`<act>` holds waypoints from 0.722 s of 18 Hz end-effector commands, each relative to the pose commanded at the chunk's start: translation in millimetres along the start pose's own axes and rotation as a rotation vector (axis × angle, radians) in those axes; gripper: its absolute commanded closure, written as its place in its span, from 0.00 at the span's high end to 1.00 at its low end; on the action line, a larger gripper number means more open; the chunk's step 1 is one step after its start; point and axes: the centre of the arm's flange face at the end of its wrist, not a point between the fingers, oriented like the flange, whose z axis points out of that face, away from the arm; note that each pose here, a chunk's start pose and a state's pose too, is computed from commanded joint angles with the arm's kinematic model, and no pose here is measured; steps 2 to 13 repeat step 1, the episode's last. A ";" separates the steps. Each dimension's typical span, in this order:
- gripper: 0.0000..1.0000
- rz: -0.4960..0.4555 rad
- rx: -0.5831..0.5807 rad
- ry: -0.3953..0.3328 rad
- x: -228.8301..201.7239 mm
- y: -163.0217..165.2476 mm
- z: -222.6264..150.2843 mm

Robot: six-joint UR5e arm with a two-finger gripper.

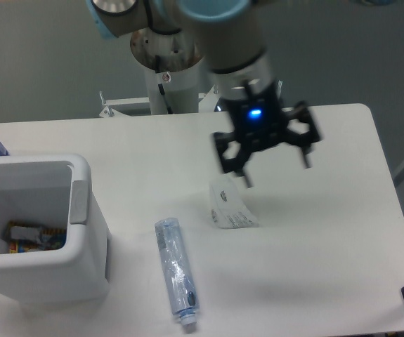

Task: Open the trash can
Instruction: 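Withdraw the gripper up and away from the opened trash can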

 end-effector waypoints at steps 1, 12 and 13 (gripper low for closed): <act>1.00 0.037 -0.011 0.001 -7.8 6.6 5.4; 1.00 0.037 -0.011 0.001 -7.8 6.6 5.4; 1.00 0.037 -0.011 0.001 -7.8 6.6 5.4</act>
